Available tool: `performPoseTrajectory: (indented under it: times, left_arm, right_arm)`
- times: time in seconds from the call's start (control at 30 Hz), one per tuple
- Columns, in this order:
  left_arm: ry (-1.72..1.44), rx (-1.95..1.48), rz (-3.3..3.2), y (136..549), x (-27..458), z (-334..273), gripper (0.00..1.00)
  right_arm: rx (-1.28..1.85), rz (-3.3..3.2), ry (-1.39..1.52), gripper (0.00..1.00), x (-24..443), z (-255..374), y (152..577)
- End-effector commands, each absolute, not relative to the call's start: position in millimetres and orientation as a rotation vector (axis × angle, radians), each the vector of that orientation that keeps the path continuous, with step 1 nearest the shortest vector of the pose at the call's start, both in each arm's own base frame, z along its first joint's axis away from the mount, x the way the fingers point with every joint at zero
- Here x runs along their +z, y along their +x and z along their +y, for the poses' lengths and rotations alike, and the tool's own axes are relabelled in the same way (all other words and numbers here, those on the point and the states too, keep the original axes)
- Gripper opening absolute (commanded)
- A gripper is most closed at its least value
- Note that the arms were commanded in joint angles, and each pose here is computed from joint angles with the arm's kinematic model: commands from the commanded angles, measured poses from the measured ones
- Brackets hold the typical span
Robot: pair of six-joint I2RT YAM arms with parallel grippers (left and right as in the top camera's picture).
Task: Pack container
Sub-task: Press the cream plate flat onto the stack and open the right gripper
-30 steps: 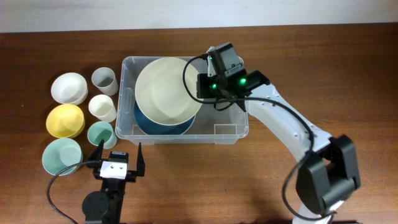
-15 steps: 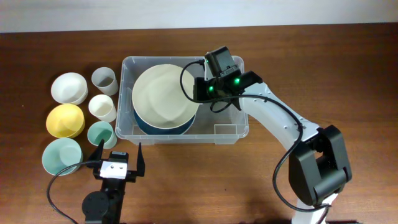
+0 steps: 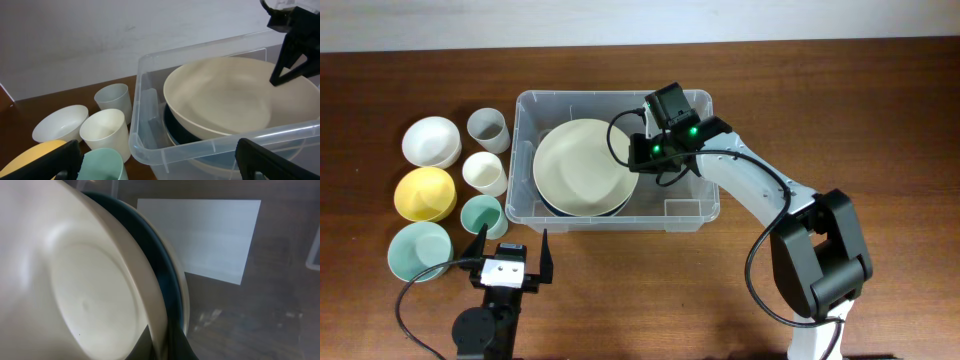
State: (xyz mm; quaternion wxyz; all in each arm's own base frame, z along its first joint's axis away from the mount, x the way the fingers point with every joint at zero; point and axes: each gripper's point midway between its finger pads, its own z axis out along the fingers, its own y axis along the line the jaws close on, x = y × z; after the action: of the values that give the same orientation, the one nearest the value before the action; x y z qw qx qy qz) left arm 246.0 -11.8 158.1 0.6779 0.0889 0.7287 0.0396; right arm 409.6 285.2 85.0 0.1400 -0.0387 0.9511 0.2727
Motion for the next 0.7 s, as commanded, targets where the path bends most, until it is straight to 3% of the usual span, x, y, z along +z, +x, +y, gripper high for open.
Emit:
performPoseTrajectory:
  times: [0.0, 0.67]
  left_arm:
    - [0.211, 0.097, 1.637, 246, 157, -12, 0.99]
    - [0.211, 0.097, 1.637, 246, 157, -12, 1.00]
  right_arm:
    - [0.826, 2.768, -0.113, 0.04, 86, 290, 403]
    - [0.837, 2.768, -0.167, 0.07, 86, 306, 393]
